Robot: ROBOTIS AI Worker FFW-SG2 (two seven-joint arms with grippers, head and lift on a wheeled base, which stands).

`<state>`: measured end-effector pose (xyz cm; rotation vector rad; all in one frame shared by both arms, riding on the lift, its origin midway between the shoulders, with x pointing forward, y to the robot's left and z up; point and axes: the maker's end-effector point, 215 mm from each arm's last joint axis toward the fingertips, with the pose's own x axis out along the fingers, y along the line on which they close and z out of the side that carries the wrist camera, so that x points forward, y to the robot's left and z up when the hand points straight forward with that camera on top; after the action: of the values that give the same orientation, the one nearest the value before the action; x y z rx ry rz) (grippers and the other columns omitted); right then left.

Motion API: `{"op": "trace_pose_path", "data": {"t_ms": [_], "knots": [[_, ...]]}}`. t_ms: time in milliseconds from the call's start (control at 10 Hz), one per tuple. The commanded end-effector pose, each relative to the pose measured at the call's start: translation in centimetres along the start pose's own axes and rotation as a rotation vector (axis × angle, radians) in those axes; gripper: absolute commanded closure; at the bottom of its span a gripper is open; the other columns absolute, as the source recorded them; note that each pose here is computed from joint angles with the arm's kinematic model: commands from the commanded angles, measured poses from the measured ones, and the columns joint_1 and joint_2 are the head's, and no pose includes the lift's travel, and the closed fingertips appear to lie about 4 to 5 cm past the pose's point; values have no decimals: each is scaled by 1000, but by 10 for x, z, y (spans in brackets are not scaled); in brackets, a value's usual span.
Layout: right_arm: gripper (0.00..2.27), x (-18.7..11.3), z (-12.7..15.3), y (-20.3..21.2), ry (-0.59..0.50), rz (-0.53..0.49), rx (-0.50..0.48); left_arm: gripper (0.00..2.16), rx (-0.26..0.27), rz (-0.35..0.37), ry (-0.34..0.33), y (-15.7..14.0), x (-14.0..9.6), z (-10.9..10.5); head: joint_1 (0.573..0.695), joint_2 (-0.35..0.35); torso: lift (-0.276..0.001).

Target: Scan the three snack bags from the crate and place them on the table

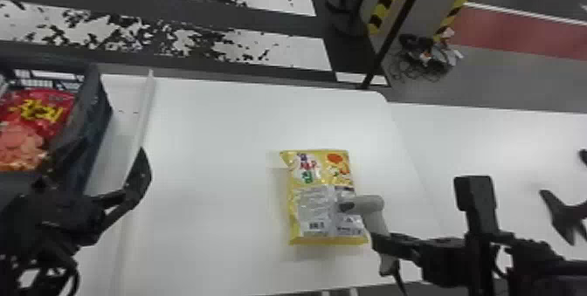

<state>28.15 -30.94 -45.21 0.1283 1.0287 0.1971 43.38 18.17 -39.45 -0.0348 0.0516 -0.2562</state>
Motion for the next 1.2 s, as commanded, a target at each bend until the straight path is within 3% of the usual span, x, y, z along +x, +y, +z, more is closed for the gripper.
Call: {"op": "trace_pose_path", "data": {"t_ms": [0, 300, 600, 1100], "knots": [[2256, -10, -12, 23, 49, 24, 1, 73, 0, 3, -1, 1, -2, 0, 695, -208, -62], [2256, -12, -7, 64, 39, 81, -67, 73, -2, 7, -4, 2, -4, 0, 695, -151, -62], [2256, -5, -12, 69, 56, 63, -91, 73, -2, 7, -2, 2, -5, -1, 695, -100, -62], [2256, 8, -24, 67, 96, 62, -85, 73, -6, 4, -1, -1, -4, -2, 695, -103, -62]]}}
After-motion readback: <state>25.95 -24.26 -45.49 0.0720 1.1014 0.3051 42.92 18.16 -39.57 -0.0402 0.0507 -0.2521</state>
